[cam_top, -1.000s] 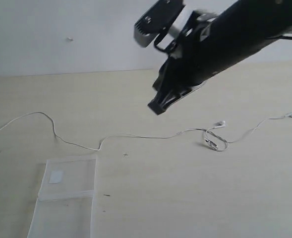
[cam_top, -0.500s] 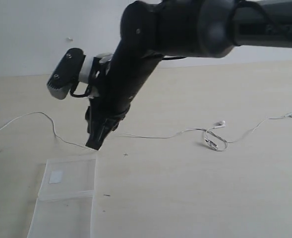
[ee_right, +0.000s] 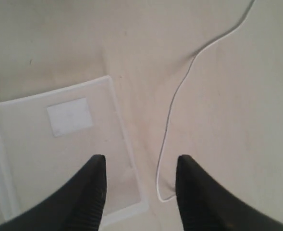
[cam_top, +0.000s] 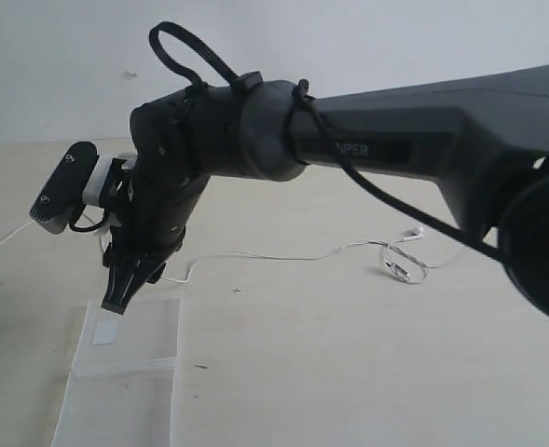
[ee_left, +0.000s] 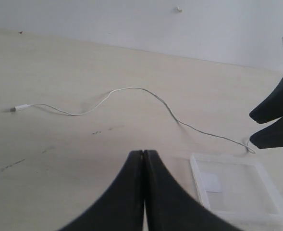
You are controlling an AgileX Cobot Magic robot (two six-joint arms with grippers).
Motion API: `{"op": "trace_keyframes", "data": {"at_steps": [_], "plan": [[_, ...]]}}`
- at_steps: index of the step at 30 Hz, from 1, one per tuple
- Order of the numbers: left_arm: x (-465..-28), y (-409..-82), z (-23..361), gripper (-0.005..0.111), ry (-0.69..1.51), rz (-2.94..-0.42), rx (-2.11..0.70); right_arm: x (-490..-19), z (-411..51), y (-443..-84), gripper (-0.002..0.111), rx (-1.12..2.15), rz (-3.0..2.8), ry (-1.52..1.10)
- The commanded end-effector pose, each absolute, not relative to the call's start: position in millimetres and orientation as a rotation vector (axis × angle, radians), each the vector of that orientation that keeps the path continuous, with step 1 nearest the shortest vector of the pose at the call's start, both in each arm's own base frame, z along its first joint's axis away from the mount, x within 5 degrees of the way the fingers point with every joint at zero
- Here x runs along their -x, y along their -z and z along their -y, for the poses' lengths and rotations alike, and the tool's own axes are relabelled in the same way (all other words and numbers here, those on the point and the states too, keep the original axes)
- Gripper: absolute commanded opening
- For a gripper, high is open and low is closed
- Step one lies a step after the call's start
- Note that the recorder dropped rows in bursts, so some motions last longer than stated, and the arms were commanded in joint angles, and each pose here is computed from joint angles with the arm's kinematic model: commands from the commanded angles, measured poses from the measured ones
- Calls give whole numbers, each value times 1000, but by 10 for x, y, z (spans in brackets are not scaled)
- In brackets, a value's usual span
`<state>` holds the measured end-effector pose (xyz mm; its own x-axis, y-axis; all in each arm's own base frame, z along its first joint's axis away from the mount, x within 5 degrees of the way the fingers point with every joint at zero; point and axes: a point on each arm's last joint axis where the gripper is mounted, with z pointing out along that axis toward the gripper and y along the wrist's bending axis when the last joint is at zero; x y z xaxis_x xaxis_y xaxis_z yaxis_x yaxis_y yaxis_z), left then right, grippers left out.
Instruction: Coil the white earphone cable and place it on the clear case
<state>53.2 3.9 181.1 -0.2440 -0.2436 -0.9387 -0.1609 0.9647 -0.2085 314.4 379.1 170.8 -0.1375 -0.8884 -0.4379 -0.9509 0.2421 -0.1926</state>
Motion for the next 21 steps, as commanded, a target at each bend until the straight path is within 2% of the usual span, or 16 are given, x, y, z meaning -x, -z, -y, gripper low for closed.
{"op": "trace_keyframes", "data": {"at_steps": [1,11,21], "plan": [[-531,-1809,-40,0,75,-1819,289,-3236,-3837,-1600,46,1649,-2068,-122],[-531,-1809,-40,0,75,-1819,289,-3308,-3834,-1362,46,1727,-2039,-7],[-531,-1809,-40,0,75,-1819,289,-3331,-3865,-1325,46,1710,-2010,-16]]}}
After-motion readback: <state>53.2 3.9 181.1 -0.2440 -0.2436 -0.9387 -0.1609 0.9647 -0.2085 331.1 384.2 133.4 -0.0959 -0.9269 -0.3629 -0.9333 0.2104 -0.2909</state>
